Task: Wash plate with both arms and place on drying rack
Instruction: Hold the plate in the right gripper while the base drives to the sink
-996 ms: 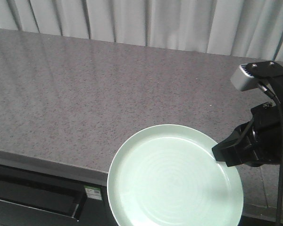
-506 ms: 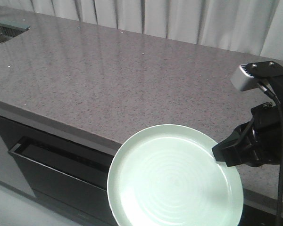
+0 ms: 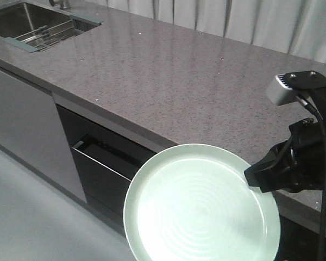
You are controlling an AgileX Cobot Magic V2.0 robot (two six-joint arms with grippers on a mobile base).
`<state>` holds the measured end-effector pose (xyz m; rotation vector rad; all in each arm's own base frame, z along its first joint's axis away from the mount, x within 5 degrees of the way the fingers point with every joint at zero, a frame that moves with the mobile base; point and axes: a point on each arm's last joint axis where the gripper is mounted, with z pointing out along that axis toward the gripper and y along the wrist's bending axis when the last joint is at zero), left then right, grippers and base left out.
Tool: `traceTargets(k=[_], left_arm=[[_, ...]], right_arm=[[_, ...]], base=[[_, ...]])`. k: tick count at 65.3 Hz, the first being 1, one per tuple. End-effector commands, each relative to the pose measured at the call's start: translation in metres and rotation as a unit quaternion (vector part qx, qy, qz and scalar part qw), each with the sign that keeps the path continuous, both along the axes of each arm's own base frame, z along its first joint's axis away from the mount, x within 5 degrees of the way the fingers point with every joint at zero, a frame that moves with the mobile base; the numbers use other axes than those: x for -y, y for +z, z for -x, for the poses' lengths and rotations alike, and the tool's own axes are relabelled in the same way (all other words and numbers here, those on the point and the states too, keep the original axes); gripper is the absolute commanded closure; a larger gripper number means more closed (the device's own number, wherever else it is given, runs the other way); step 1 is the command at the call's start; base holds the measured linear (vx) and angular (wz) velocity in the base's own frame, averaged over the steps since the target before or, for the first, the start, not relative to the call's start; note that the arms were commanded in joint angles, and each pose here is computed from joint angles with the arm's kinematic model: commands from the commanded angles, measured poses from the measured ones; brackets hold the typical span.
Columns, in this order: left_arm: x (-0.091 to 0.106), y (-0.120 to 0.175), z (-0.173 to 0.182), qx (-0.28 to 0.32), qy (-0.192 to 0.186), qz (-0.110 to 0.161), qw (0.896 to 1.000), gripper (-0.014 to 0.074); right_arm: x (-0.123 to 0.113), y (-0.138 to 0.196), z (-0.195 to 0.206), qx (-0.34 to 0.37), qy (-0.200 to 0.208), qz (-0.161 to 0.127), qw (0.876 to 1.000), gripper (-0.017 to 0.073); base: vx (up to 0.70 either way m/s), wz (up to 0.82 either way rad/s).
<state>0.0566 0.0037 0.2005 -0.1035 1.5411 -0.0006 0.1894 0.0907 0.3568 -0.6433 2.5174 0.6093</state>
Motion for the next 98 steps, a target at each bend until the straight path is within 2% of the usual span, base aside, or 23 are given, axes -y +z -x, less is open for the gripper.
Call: traceTargets(k=[1, 98], left_arm=[[0.0002, 0.0166, 0.0031, 0.058, -0.001, 0.001, 0.998, 0.06], [0.0002, 0.0166, 0.0031, 0.058, -0.001, 0.001, 0.998, 0.06]], right_arm=[[-0.0016, 0.0135, 0.0027, 0.031, -0.001, -0.025, 0.999, 0.0568], [-0.0016, 0.0135, 0.0027, 0.03, -0.001, -0.025, 0.999, 0.0568]], base=[[-0.1, 0.37], [-0.07, 0.39]])
